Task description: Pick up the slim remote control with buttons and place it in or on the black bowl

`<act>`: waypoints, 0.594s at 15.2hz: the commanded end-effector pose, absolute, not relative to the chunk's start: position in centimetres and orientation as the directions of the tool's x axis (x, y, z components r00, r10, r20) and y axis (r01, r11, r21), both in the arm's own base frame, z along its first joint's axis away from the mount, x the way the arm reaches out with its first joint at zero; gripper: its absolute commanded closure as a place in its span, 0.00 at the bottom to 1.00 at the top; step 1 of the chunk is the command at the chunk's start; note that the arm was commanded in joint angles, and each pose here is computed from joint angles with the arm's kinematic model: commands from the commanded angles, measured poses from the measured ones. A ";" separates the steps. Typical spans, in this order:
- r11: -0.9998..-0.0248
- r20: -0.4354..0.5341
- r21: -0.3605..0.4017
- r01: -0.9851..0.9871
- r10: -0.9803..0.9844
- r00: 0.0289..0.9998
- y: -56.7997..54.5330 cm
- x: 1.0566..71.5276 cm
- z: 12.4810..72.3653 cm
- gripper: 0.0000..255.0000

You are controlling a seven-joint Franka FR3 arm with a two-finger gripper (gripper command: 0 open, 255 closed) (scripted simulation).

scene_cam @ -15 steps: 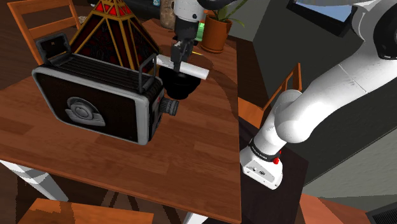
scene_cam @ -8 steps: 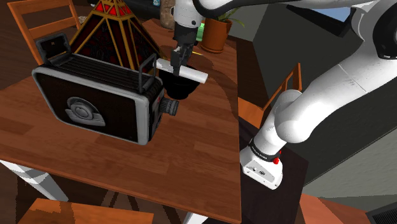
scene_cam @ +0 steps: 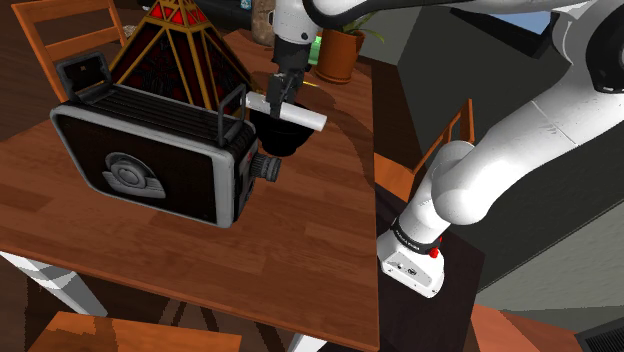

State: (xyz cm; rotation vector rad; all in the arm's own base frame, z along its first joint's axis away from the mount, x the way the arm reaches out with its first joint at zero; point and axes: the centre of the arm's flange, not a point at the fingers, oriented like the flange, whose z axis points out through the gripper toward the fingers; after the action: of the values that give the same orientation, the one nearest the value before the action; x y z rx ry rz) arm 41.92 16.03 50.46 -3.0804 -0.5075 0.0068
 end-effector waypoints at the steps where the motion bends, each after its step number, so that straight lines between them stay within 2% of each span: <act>1: -0.947 -0.001 -0.020 0.321 0.321 0.947 16.0 41.9 50.5 0.00; 5: -0.947 -0.001 -0.020 0.321 0.321 0.947 15.9 42.0 55.5 0.00; 9: -0.947 -0.001 -0.020 0.321 0.321 0.947 15.9 42.0 55.5 0.00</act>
State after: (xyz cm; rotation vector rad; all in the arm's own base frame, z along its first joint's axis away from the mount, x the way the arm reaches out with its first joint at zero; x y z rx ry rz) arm 41.99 15.96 55.41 -3.0804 -0.5075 0.0063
